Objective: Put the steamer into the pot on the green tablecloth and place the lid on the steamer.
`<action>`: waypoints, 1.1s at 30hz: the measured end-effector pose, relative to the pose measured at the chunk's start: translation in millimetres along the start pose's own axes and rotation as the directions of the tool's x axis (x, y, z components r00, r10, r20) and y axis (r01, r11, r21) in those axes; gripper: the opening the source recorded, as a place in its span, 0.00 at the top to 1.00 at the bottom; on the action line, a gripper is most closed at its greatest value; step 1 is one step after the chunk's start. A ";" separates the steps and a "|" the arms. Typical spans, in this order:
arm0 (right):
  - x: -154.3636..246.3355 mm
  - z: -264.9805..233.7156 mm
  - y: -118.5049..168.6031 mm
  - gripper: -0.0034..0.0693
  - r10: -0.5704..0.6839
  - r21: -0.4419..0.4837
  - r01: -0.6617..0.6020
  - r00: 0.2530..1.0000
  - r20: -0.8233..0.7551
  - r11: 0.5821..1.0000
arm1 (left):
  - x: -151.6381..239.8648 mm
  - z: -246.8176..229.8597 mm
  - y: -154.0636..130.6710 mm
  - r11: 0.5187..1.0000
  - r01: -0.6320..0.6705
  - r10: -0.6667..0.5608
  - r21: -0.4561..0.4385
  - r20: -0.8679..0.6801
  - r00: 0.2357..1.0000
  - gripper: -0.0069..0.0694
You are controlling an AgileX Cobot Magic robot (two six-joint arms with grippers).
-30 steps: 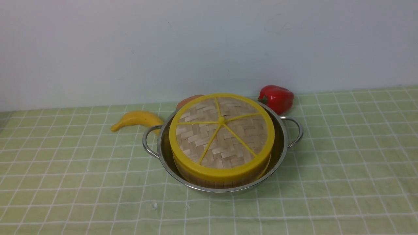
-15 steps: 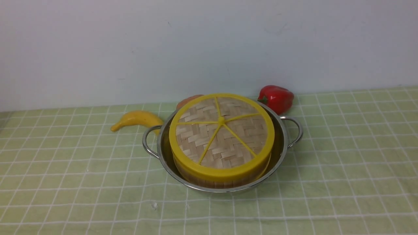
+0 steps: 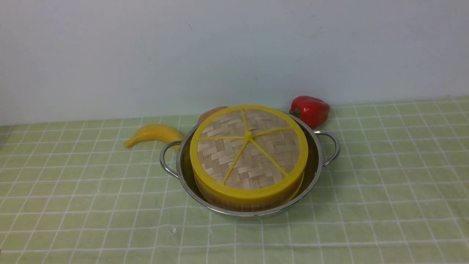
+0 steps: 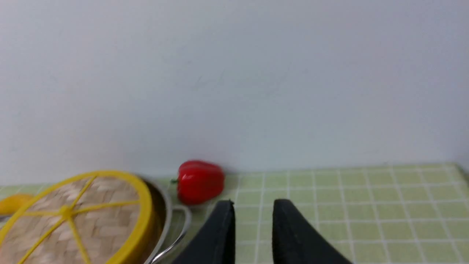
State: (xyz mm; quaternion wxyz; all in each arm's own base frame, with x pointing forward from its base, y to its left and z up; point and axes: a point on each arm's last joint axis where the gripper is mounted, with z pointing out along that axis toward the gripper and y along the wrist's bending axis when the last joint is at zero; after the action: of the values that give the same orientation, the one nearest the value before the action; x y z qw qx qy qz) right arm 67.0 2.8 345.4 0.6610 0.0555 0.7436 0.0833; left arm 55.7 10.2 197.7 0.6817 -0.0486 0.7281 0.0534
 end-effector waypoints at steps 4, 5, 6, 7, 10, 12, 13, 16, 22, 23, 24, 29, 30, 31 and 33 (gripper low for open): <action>48.7 -6.5 -14.4 0.70 -0.024 0.054 0.017 0.990 0.138 0.998 | 0.0 0.0 0.0 1.000 0.000 0.000 0.000 0.000 1.000 0.78; 65.5 -7.5 -18.3 0.69 -0.029 0.066 0.019 0.986 0.164 0.998 | 0.0 0.0 0.0 1.000 0.000 0.000 0.000 0.000 1.000 0.78; 67.9 -7.6 -18.8 0.69 -0.029 0.067 0.018 0.986 0.166 0.998 | 0.0 0.0 0.0 1.000 0.000 0.000 0.000 0.000 1.000 0.78; 86.6 -7.8 -22.8 0.68 -0.033 0.074 0.019 0.982 0.184 0.997 | 0.0 0.0 0.0 1.000 0.000 0.000 0.000 0.000 1.000 0.77; 108.2 -3.6 -27.4 0.67 -0.035 0.081 0.022 0.986 0.163 0.996 | 0.1 0.0 0.0 1.000 0.000 0.000 0.000 -0.001 1.000 0.77; 131.1 3.2 -32.3 0.66 -0.029 0.089 0.019 0.994 0.106 0.996 | 0.2 0.0 0.1 1.000 0.000 0.000 -0.001 -0.002 1.000 0.76; 137.3 4.9 -33.6 0.66 -0.020 0.090 0.012 0.996 0.089 0.996 | 0.2 0.0 0.1 1.000 0.000 0.000 -0.001 -0.002 1.000 0.76; 144.3 7.7 -34.8 0.64 0.010 0.091 -0.015 0.998 0.055 0.996 | 0.1 0.0 0.0 1.000 0.000 0.000 0.000 -0.001 1.000 0.76; 150.3 9.1 -36.0 0.63 0.038 0.106 -0.036 0.999 -0.018 0.994 | 0.1 0.0 0.0 1.000 0.000 0.000 0.000 -0.001 1.000 0.74; 150.8 9.1 -36.1 0.63 0.040 0.107 -0.037 0.999 -0.023 0.994 | 0.1 0.0 0.0 1.000 0.000 0.000 0.000 -0.001 1.000 0.74; 151.1 9.1 -36.2 0.62 0.041 0.108 -0.038 0.999 -0.026 0.993 | 0.1 0.0 0.0 1.000 0.000 0.000 0.000 -0.001 1.000 0.74; 151.3 9.1 -36.1 0.62 0.045 0.108 -0.042 0.999 -0.028 0.993 | 0.1 0.0 0.0 1.000 0.000 0.000 0.000 -0.001 1.000 0.73; 151.3 9.1 -36.1 0.62 0.045 0.108 -0.042 0.999 -0.028 0.993 | 0.1 0.0 0.0 1.000 0.000 0.000 0.000 -0.001 1.000 0.73; 151.3 9.1 -36.1 0.62 0.045 0.108 -0.042 0.999 -0.028 0.993 | 0.1 0.0 0.0 1.000 0.000 0.000 0.000 -0.001 1.000 0.73; 151.3 9.1 -36.1 0.62 0.045 0.108 -0.042 0.999 -0.028 0.993 | 0.1 0.0 0.0 1.000 0.000 0.000 0.000 -0.001 1.000 0.73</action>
State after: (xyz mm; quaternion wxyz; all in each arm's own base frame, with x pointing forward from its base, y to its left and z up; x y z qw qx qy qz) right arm 58.9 -3.1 189.9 0.6438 0.1058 0.7556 0.0583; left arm 55.7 10.3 197.6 0.6813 -0.0488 0.7284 0.0535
